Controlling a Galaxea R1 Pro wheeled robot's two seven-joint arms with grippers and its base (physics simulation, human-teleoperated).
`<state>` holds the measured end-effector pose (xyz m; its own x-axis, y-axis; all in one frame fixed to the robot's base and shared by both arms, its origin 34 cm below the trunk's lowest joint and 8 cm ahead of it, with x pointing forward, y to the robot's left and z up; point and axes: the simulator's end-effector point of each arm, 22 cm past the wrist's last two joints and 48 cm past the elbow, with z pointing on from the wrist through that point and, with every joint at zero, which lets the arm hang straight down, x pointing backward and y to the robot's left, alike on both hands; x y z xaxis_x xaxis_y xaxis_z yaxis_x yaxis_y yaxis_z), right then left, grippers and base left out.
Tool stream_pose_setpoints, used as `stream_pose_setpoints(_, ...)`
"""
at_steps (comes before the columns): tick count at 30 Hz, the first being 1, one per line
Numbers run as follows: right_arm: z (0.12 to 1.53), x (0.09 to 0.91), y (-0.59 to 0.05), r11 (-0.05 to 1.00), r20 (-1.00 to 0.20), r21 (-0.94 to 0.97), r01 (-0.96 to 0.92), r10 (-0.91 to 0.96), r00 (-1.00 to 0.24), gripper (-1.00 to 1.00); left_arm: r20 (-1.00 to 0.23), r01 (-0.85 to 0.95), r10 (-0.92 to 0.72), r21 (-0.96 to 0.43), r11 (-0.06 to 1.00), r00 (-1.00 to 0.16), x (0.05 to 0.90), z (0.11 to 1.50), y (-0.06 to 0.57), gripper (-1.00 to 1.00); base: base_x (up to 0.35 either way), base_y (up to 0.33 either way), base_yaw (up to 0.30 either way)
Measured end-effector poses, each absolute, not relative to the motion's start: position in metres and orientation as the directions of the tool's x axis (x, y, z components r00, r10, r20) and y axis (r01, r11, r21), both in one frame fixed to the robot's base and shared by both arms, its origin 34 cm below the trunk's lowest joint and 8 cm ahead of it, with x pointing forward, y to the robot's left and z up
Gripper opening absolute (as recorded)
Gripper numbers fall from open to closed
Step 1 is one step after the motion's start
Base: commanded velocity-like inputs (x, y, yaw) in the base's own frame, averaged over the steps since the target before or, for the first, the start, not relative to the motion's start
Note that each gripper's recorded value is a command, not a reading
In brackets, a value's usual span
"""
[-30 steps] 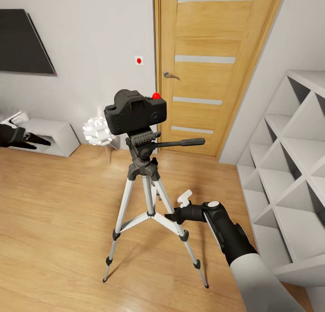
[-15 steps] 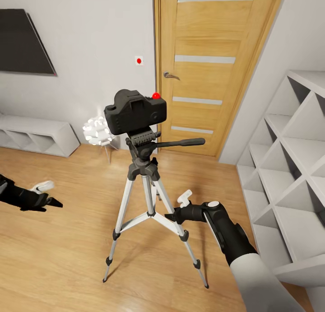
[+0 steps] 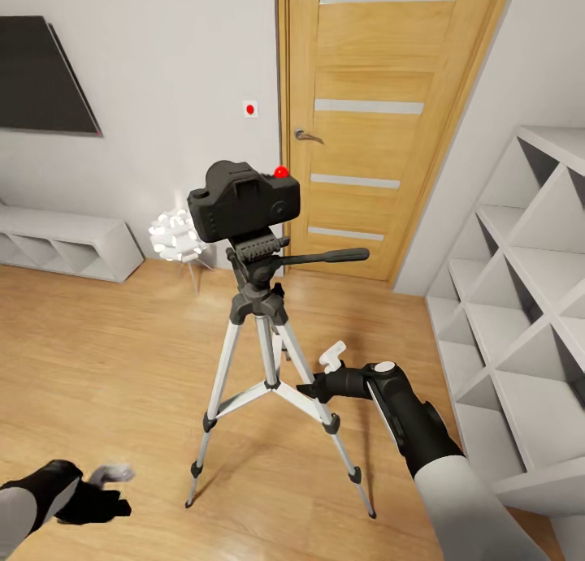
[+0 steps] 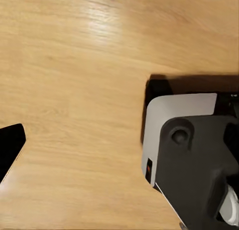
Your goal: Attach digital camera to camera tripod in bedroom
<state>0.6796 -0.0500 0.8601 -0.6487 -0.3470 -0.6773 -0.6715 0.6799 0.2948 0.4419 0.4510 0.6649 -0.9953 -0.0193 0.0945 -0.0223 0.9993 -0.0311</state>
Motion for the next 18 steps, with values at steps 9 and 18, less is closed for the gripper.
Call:
stream_pose_setpoints(9, 0.86, 0.68, -0.05, 0.68, -0.677, 0.294, -0.672, -0.347, -0.648, -1.0, -0.028, -0.125, -0.124, 0.389, 0.913, -0.992, 0.367, 0.631, 0.474, 1.0, 0.0, 0.0, 0.0)
stream_pose_setpoints(18, 0.86, 0.68, -0.05, 0.68, -0.677, 0.295, -0.671, -0.347, -0.649, -1.0, -0.034, -0.23, -0.245, 0.489, 0.841, -0.969, 0.324, 0.633, 0.479, 1.0, 0.0, 0.0, 0.0)
